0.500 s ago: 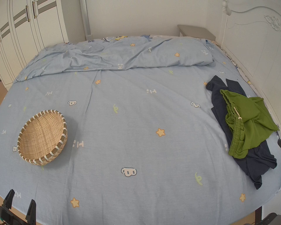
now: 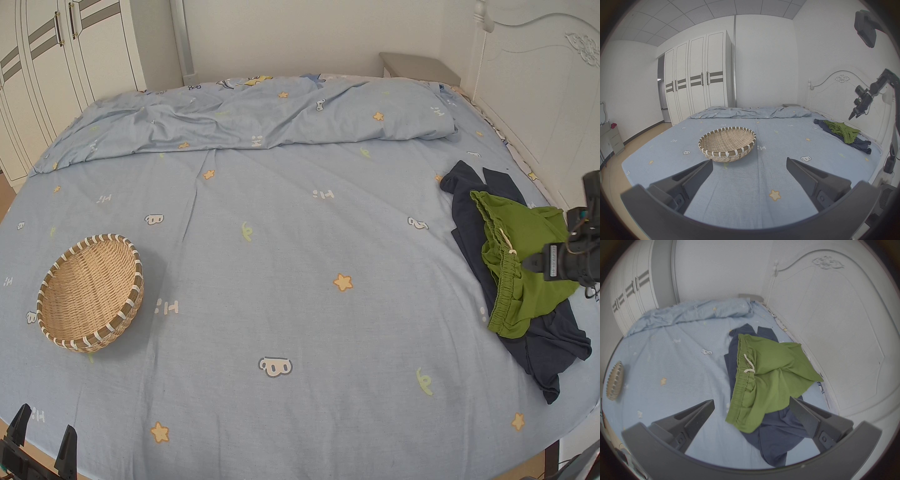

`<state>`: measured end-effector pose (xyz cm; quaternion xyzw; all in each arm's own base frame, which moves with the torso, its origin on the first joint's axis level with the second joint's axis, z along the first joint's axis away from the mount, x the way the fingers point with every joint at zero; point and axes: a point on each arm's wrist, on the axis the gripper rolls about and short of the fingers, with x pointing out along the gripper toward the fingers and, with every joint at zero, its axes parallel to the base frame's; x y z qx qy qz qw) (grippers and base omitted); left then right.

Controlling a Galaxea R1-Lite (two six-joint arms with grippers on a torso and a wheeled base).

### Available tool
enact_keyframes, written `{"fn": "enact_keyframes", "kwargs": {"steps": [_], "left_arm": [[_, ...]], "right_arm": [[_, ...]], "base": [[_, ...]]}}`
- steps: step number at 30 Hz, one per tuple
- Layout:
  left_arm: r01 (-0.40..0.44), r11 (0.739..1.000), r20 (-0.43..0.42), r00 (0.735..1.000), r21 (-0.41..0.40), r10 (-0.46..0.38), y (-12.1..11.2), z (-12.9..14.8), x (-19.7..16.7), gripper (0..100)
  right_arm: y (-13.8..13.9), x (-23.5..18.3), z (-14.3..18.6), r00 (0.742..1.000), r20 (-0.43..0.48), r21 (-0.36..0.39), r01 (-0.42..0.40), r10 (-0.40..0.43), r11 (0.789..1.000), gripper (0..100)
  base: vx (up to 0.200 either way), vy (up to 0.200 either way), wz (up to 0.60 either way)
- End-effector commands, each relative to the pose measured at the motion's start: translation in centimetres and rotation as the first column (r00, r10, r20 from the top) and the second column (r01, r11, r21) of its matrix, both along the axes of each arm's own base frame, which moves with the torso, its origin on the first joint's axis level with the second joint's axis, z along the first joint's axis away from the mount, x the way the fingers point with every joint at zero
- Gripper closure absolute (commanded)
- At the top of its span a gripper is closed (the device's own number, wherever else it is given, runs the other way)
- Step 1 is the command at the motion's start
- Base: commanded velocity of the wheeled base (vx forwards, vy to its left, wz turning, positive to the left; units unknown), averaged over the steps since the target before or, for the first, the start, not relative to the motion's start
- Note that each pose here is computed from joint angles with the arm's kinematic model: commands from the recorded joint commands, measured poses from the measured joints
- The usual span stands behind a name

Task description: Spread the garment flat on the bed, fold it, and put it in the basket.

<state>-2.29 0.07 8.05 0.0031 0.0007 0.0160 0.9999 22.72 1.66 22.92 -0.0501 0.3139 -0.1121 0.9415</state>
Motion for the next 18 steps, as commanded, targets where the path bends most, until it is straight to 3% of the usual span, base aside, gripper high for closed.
{"fn": "enact_keyframes", "kwargs": {"steps": [1, 5, 18], "left_arm": [[0.0, 1.0, 0.0, 1.0, 0.0, 0.0, 0.0, -0.4, 0.0, 0], [0.0, 1.0, 0.0, 1.0, 0.0, 0.0, 0.0, -0.4, 0.0, 0], [0.0, 1.0, 0.0, 1.0, 0.0, 0.0, 0.0, -0.4, 0.0, 0]], "right_arm": [[2.1, 10.2, -4.9, 0.992, -0.122, -0.078, 0.033, -0.042, 0.996, 0], [2.5, 11.3, -4.6, 0.996, -0.076, -0.066, 0.033, -0.039, 0.997, 0], [1.3, 14.1, -5.5, 0.992, -0.073, -0.088, 0.096, -0.103, 0.991, 0]], "base": [[0.0, 0.0, 0.0], [0.0, 0.0, 0.0], [0.0, 0.0, 0.0]]}}
